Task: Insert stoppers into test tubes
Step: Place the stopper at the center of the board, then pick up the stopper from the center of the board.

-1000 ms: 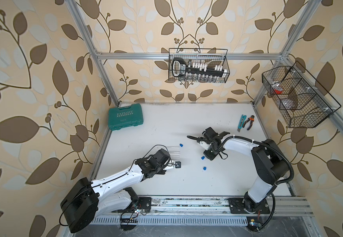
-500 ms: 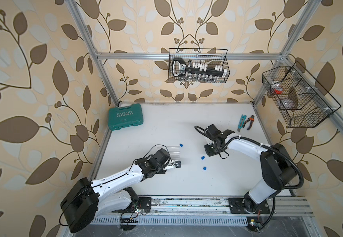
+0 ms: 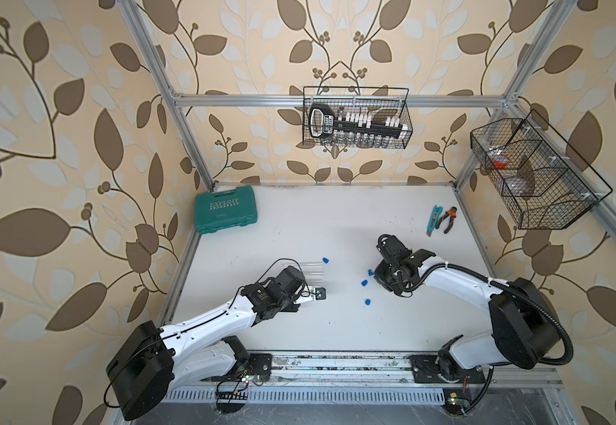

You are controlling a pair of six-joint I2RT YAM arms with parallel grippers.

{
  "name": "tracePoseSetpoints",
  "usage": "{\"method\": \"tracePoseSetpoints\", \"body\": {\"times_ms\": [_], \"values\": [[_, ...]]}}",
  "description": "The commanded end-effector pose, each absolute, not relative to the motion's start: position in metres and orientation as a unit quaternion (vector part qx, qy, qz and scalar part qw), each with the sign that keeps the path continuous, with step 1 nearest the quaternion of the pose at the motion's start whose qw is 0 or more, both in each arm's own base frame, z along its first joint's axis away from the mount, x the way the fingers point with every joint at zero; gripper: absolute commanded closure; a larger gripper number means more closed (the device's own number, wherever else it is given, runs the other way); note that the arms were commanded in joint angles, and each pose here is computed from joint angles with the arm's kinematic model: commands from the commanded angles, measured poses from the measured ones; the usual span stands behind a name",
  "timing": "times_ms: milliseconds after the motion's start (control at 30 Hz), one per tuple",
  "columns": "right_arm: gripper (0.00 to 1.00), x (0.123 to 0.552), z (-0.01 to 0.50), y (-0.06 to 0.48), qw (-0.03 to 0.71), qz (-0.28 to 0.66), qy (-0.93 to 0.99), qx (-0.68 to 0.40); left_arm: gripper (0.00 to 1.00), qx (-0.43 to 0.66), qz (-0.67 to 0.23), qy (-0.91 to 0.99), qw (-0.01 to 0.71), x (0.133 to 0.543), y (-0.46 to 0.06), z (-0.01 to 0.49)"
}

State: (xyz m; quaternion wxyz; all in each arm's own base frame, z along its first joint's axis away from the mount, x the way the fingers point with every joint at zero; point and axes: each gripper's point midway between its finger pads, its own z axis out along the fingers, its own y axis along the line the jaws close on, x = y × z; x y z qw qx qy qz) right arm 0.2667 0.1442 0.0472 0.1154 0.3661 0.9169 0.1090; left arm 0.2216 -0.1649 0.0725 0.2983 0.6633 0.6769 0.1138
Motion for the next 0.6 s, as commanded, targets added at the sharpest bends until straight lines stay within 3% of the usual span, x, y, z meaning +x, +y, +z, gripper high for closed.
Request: {"method": "tracePoseSetpoints", "body": {"times_ms": [0, 200, 367, 567], "values": [[0.75, 0.272, 0.052, 0.136, 0.125, 0.088, 0.902, 0.403, 1.00, 0.654, 0.101, 0.674, 0.329, 0.226, -0.177, 0.090], [0.70, 0.283, 0.055, 0.140, 0.142, 0.080, 0.933, 0.322, 1.00, 0.655, 0.101, 0.674, 0.327, 0.226, -0.177, 0.089], [0.65, 0.324, 0.086, 0.155, 0.201, 0.061, 0.974, 0.079, 1.00, 0.656, 0.101, 0.674, 0.325, 0.226, -0.178, 0.088], [0.66, 0.333, 0.086, 0.156, 0.153, -0.004, 0.969, -0.195, 1.00, 0.656, 0.102, 0.675, 0.321, 0.226, -0.177, 0.087]]}}
